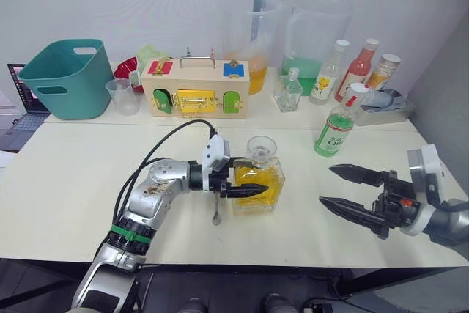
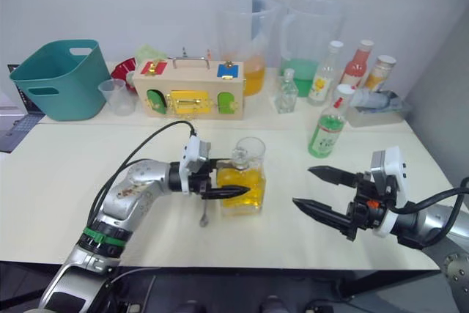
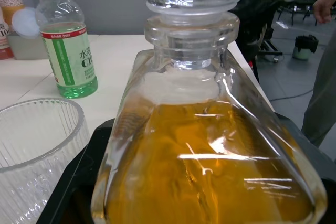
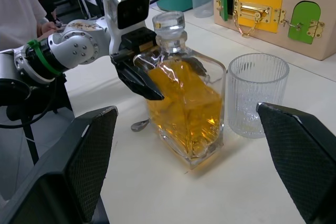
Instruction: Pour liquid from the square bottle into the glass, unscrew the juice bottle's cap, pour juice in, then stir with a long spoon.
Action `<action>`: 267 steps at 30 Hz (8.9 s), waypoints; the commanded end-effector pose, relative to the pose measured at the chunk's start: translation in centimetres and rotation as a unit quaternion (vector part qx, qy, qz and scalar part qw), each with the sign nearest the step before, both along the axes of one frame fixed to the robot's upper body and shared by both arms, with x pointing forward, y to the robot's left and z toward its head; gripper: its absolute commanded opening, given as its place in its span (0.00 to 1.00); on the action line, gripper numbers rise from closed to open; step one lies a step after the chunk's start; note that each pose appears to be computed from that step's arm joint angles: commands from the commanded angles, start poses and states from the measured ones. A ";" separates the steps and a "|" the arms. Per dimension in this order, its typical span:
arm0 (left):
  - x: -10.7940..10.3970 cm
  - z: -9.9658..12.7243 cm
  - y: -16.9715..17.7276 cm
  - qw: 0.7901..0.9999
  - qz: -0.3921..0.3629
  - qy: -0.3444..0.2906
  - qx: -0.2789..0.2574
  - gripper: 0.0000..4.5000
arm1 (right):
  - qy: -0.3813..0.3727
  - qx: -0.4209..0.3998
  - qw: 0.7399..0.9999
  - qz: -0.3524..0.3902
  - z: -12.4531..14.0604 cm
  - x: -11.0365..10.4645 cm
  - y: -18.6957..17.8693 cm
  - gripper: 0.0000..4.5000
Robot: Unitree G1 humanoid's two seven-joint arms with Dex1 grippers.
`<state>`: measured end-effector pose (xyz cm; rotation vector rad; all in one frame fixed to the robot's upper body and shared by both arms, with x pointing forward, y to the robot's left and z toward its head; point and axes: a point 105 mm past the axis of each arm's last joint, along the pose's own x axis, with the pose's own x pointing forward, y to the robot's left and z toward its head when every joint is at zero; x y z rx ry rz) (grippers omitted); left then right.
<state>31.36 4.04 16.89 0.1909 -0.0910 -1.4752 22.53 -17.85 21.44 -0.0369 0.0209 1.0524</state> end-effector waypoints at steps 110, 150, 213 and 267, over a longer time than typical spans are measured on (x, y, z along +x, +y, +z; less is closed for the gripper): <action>-1.8 -1.2 0.3 0.999 0.005 0.026 0.040 0.62 | -0.099 -0.040 0.993 0.051 7.3 6.1 5.3 0.24; -1.7 -0.4 -0.3 0.999 0.036 0.006 0.023 0.62 | 0.045 -0.012 0.869 -0.492 -9.6 11.5 -17.6 0.35; 3.3 9.0 17.9 0.898 0.426 -0.068 -0.082 0.62 | 0.003 -0.062 0.989 0.137 1.8 2.2 1.3 1.00; 9.5 9.7 -0.6 0.796 0.290 -0.526 0.070 0.62 | -0.034 -0.061 0.997 0.015 1.4 4.1 1.9 1.00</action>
